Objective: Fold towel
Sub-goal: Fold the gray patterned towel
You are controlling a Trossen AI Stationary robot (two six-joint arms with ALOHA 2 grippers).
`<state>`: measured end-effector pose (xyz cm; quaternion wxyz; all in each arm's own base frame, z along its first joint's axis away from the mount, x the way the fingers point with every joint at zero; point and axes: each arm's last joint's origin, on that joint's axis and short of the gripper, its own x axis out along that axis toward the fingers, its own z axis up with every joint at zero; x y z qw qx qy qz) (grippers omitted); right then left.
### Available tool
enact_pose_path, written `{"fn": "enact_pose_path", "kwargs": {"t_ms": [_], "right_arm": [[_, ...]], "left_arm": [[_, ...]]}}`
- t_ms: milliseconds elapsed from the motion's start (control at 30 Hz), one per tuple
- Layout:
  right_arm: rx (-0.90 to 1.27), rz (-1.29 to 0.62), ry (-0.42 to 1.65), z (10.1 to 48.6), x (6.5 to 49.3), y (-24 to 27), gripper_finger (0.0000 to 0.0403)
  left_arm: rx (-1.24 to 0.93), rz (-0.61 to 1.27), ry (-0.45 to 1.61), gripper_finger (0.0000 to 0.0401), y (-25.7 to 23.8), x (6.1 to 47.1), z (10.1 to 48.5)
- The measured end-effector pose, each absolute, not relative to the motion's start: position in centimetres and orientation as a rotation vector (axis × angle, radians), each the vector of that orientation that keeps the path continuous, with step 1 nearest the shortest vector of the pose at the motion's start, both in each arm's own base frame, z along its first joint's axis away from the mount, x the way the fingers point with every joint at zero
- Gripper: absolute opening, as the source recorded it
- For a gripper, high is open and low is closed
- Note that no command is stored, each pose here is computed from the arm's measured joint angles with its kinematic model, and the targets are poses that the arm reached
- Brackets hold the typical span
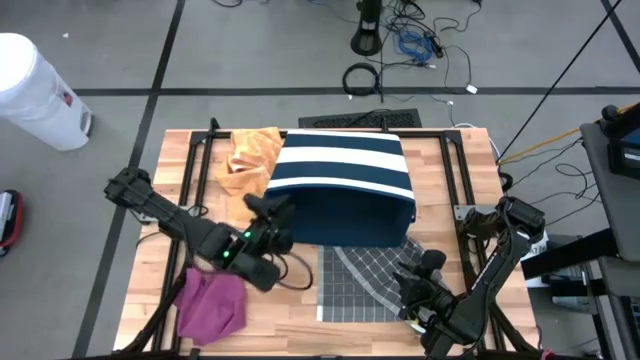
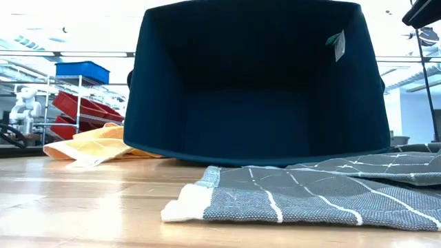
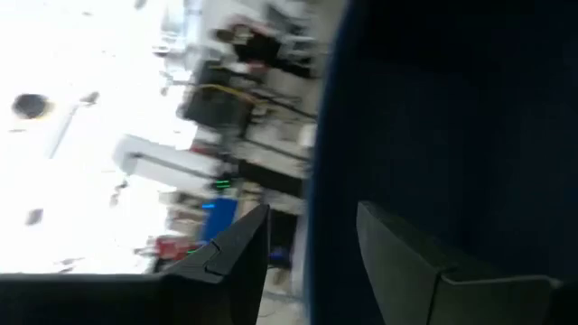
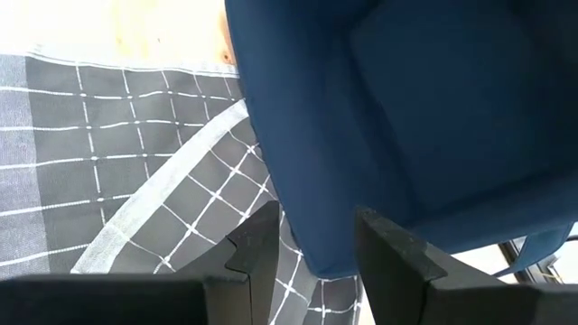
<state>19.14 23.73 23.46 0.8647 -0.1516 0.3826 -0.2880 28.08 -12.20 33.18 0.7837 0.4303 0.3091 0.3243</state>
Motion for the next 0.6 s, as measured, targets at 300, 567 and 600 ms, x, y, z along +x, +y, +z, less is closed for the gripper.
{"fn": "enact_pose_path", "kwargs": {"t_ms": [300, 567, 600], "right_arm": [[-0.324, -0.601, 0.795, 23.5, 19.2, 23.7, 0.0128], [-0.323, -0.601, 0.795, 23.5, 19.2, 23.7, 0.0128], [-0.324, -0.601, 0.796, 23.5, 19.2, 23.7, 0.0128]], "left_arm": [[0.885, 0.646, 0.728, 0.0174, -8.4, 30.6, 34.4], [0.87, 0.574, 0.769, 0.0174, -5.1, 32.0, 34.6], [0.857, 0.553, 0.78, 0.0174, -4.6, 32.1, 34.5]]}}
